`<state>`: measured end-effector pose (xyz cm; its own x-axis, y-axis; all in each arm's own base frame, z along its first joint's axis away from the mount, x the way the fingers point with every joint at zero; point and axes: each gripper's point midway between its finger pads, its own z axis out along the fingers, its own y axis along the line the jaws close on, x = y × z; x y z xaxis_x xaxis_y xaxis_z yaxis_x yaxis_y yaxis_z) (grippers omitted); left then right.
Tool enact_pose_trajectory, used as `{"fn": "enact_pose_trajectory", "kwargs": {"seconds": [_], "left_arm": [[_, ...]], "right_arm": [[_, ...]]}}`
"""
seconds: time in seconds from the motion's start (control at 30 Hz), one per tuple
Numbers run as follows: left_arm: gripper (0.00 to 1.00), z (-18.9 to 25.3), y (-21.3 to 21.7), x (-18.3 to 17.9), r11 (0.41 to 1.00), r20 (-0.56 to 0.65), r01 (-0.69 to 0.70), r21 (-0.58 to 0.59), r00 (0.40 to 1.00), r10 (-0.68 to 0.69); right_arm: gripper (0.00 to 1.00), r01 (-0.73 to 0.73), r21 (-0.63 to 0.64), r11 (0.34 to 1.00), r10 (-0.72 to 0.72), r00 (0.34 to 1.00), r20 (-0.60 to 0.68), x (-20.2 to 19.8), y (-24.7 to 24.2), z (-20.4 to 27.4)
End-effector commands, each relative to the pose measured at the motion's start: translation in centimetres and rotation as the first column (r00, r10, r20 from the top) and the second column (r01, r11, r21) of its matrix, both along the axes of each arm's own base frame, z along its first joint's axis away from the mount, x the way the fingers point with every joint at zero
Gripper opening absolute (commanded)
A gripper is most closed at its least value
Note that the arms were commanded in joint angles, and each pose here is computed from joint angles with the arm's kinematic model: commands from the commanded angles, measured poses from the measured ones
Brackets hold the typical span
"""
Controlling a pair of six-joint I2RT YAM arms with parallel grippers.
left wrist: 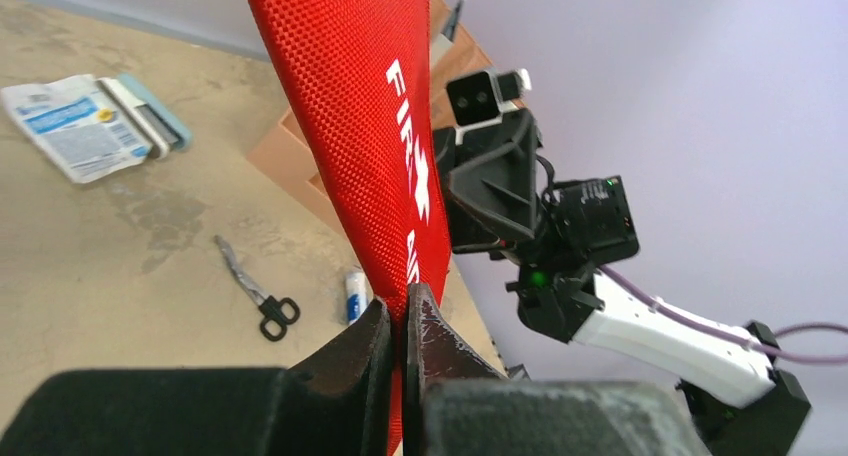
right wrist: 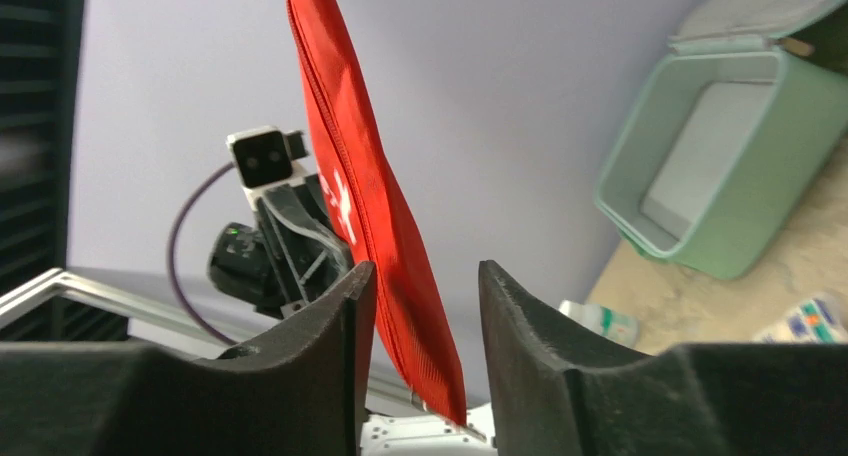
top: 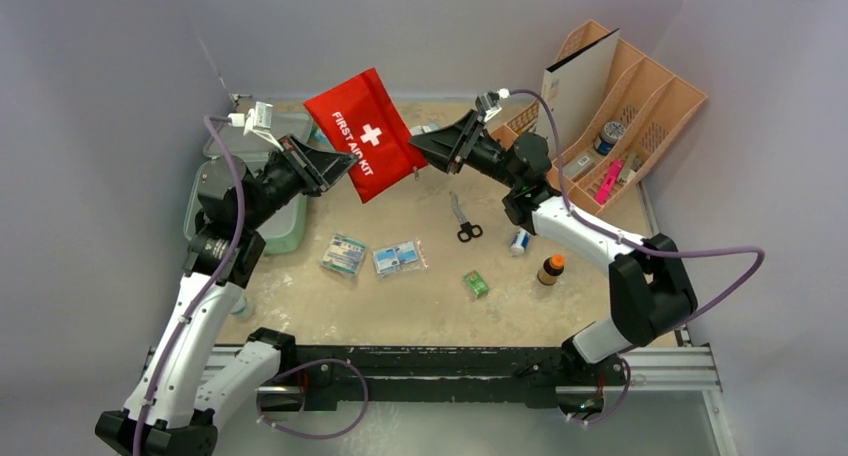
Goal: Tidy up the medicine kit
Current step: Place the medicine pouch inside the medicine box.
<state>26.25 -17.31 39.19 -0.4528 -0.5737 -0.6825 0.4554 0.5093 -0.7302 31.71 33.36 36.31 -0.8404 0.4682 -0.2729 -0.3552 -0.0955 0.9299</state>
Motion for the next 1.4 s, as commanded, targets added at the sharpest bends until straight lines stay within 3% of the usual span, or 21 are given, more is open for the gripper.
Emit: {"fn": "enact_pose_trajectory", "kwargs": {"seconds": [0.0, 0.3, 0.7, 0.8, 1.0, 1.13, 1.37], "left_arm": [[0.0, 0.1, 1.9, 1.3, 0.99, -0.009, -0.141, -0.008, 0.99, 0.141], [0.0, -0.8, 5.1, 5.2, 0.935, -0.051, -0.348, 0.063, 0.935, 0.351], [0.0, -1.1, 14.4, 8.9, 0.764, -0.038, -0.615, 0.196, 0.773, 0.633], [0.0, -2.5, 17.4, 9.5, 0.677, -0.048, -0.685, 0.268, 0.693, 0.72], [0.0, -5.0, 22.0, 10.4, 0.594, -0.084, -0.74, 0.315, 0.601, 0.795], [0.0, -7.2, 25.4, 10.2, 0.526, -0.15, -0.787, 0.321, 0.507, 0.849], [0.0, -12.8, 27.8, 9.4, 0.472, -0.309, -0.831, 0.295, 0.385, 0.87]], "right_arm": [[0.53, 0.081, -0.076, 0.994, -0.078, 0.996, 0.046, 0.3, -0.8, -0.6], [0.98, 0.117, -0.238, 0.964, -0.106, 0.993, 0.061, -0.6, -1.9, -2.7], [0.99, 0.202, -0.394, 0.897, -0.15, 0.976, 0.157, -2.9, -4.7, -3.1], [0.99, 0.204, -0.406, 0.891, -0.144, 0.974, 0.173, -3.3, -5.0, -3.0], [0.99, 0.181, -0.431, 0.884, -0.114, 0.977, 0.178, -4.1, -5.1, -3.8], [0.99, 0.206, -0.434, 0.877, -0.137, 0.973, 0.185, -4.0, -5.4, -4.2], [0.99, 0.158, -0.449, 0.88, -0.082, 0.979, 0.184, -4.1, -4.8, -4.4]]}}
